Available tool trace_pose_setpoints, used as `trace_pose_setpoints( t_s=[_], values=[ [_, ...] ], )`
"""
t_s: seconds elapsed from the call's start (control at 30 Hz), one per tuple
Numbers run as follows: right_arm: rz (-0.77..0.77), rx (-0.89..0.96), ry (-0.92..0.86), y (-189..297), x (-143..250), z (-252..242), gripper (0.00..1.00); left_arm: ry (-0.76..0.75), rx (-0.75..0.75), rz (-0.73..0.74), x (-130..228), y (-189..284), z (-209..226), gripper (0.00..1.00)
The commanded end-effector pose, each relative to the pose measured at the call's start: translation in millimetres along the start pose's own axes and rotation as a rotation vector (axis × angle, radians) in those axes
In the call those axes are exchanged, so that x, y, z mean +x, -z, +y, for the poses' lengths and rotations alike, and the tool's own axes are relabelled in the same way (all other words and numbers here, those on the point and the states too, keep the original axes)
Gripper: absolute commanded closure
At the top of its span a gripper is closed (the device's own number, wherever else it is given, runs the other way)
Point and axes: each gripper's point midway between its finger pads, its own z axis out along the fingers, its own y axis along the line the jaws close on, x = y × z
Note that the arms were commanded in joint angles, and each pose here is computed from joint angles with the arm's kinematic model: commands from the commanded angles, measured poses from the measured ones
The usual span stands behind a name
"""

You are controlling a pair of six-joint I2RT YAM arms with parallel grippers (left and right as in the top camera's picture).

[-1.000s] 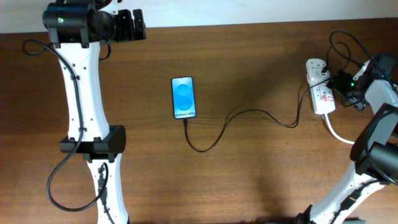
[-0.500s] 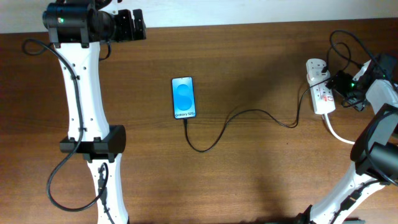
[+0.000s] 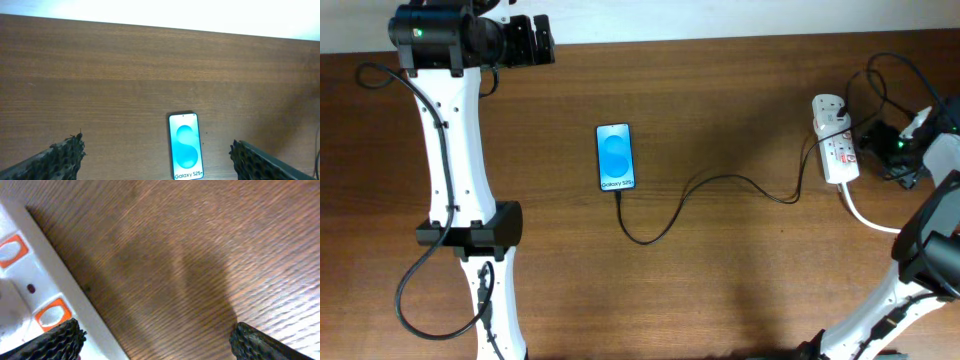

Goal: Plug charger to phone and switch on socket

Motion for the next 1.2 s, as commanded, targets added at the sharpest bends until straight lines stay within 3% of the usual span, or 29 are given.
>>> trace_pose_setpoints(
  t_s=[0.0, 0.23, 0.7, 1.17],
  values=[
    [-0.03, -0.019, 0.021, 4, -11, 9, 0.02, -0.006, -0.007, -0.026, -4, 11, 1, 0.01],
    [-0.039, -0.038, 0.071, -7, -9, 31, 0.01, -0.006, -0.007, -0.026, -4, 11, 1, 0.01],
    [0.0, 0.0, 0.068, -26, 3, 23, 0.01, -0.006, -0.007, -0.026, -4, 11, 1, 0.01],
    [0.116, -0.041, 0.13, -35, 41, 58, 0.02, -0.006, -0.007, -0.026, -4, 11, 1, 0.01]
  ],
)
